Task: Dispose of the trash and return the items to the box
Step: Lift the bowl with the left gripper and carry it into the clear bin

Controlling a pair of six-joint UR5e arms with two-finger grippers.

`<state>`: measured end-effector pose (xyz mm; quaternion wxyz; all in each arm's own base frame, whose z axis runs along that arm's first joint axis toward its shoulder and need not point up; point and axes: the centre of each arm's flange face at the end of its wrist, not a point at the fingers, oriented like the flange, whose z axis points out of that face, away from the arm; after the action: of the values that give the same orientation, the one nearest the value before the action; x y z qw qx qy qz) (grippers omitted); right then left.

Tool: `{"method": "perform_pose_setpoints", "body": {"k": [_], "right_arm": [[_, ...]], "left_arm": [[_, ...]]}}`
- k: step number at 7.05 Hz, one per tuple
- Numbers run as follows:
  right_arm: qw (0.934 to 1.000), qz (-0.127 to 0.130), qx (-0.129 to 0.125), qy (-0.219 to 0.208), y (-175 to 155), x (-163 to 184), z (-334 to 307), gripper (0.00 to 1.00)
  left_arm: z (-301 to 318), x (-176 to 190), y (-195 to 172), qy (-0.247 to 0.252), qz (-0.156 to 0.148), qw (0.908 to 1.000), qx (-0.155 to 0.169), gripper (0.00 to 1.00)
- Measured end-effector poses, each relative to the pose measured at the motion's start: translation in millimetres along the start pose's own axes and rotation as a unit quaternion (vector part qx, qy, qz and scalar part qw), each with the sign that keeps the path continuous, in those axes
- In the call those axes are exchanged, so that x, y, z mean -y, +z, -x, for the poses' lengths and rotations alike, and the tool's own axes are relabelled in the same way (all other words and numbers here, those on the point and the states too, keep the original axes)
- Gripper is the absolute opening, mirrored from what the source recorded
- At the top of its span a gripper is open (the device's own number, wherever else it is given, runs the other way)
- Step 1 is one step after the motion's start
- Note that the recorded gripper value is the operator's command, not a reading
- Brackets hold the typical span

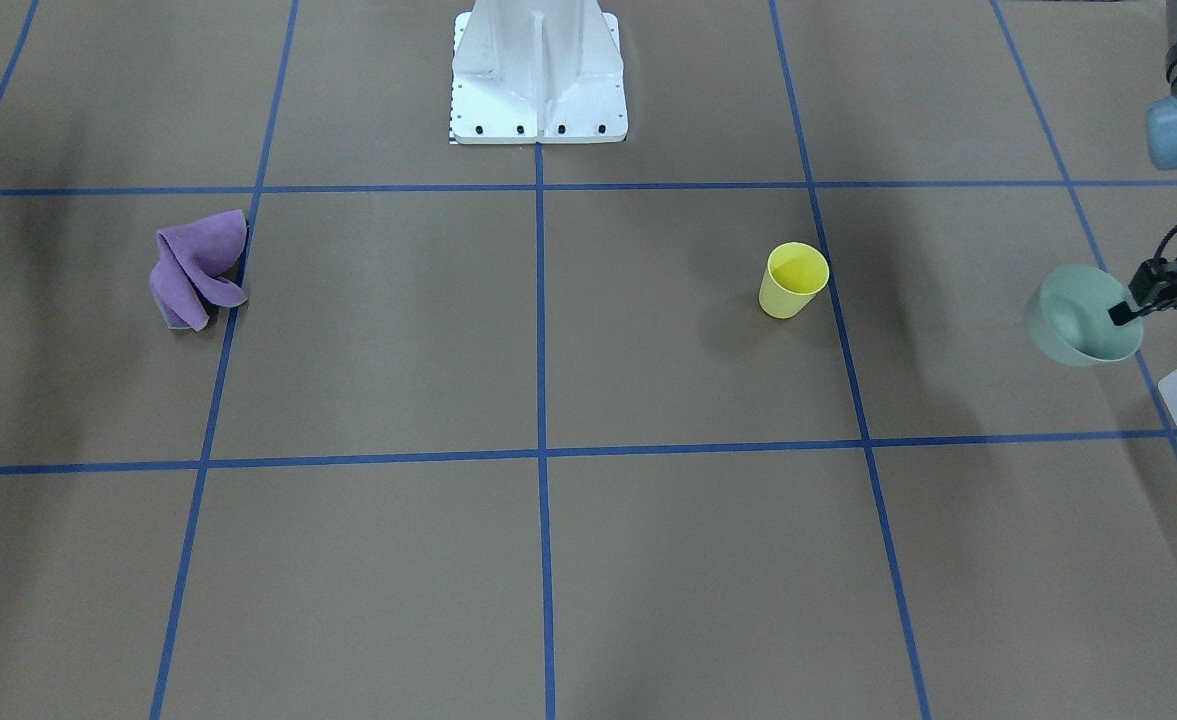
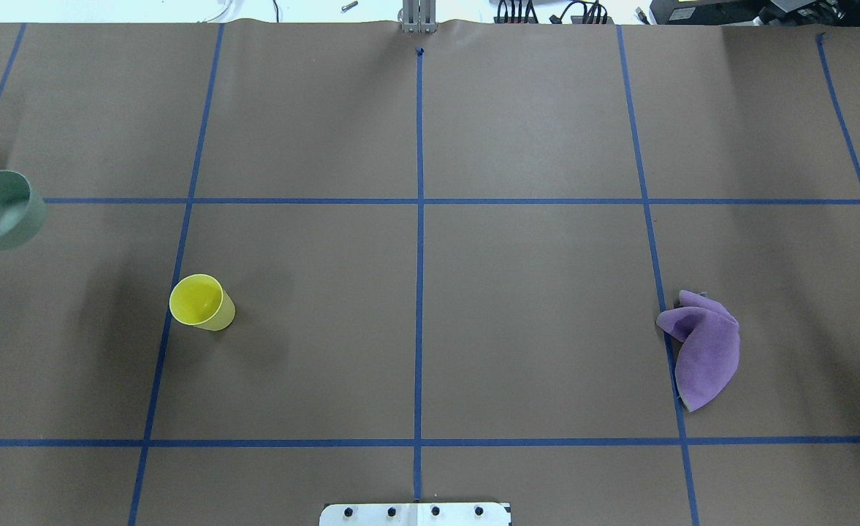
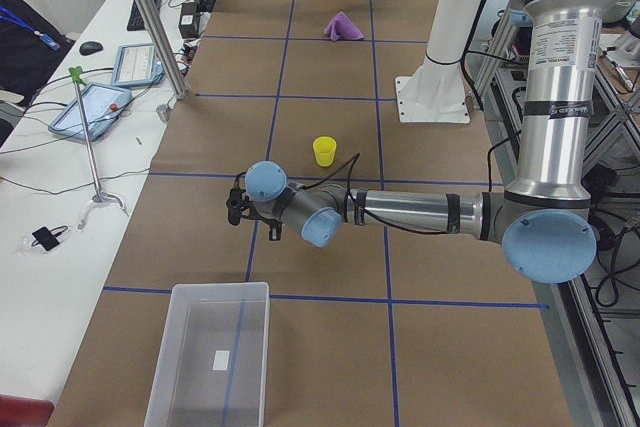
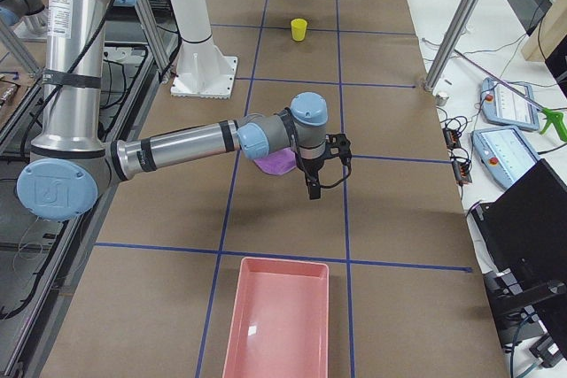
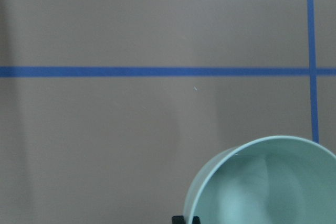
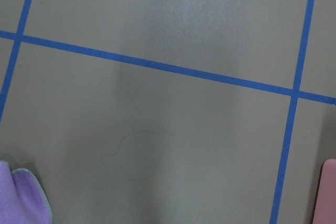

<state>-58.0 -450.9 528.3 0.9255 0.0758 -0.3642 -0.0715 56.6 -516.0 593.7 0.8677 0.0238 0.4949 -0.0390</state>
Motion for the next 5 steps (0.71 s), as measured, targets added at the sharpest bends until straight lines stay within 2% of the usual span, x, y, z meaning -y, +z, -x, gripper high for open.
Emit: {"method": "perform_pose_setpoints", "body": {"k": [1,3,4,5], "right_arm": [[1.0,0.001,0.0,0.0,0.6,-0.1,-0.5,1.0],[1.0,0.002,0.0,0.002,1.8,0.1,-1.0,1.0],[1.0,0.001,0.001,0.001,1.4,1.5,0.0,1.0],[1.0,0.0,0.001,0.0,0.5,3.5,1.3,1.0]], "left_arm": [[23.3,22.7,-33.1,0.01,-0.003,0.9997,0.02,0.0],[77.3,87.5,-114.7,0.025,0.0,0.996,0.085,0.0],[118.3,114.2,-137.2,0.012,0.004,0.994,0.108,0.0],[168.8,125.1,-135.5,0.001,0.003,0.9927,0.121,0.0]]}}
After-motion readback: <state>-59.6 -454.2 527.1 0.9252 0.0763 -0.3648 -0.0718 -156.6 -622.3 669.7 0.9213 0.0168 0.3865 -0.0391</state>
